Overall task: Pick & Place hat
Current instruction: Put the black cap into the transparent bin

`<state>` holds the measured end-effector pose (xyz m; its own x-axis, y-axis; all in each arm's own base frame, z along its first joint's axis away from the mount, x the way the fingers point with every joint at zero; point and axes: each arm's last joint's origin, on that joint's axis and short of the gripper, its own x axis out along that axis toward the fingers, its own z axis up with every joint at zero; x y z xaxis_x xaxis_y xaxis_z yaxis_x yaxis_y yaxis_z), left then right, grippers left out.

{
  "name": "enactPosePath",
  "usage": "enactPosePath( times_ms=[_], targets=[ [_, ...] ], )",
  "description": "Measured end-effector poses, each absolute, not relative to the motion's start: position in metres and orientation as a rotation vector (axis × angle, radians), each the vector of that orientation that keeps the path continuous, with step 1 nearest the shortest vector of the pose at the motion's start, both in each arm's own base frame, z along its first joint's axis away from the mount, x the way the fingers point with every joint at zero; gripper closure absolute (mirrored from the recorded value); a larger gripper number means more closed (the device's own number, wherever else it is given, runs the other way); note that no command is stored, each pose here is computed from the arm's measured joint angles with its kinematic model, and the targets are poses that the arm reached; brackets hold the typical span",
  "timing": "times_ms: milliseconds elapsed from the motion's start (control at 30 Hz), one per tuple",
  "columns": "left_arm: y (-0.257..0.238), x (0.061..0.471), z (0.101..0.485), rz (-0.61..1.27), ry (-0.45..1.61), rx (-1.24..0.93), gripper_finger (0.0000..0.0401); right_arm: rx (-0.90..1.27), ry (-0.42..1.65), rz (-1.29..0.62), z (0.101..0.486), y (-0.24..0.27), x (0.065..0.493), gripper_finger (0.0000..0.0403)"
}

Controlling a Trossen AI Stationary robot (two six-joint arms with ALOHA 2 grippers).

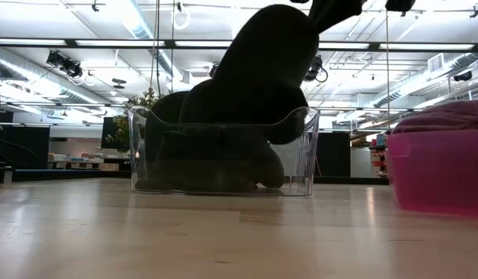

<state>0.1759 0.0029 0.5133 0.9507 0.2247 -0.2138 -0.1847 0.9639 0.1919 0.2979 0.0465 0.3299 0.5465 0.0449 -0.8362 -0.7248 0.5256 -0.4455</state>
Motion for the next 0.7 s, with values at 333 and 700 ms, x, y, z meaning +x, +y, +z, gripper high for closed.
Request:
enactPosePath(
  times_ms=[333, 700],
  targets=[
    [0.003, 0.188, 0.508, 0.206, 0.269, 0.176, 0.0316, -0.723, 0.948, 0.673, 0.319, 0.047, 0.304, 0.0402],
    [0.002, 0.200, 0.503, 0.204, 0.298, 0.180, 0.0316, -0.494, 0.992, 0.537, 0.319, 0.019, 0.308, 0.0402]
  ],
)
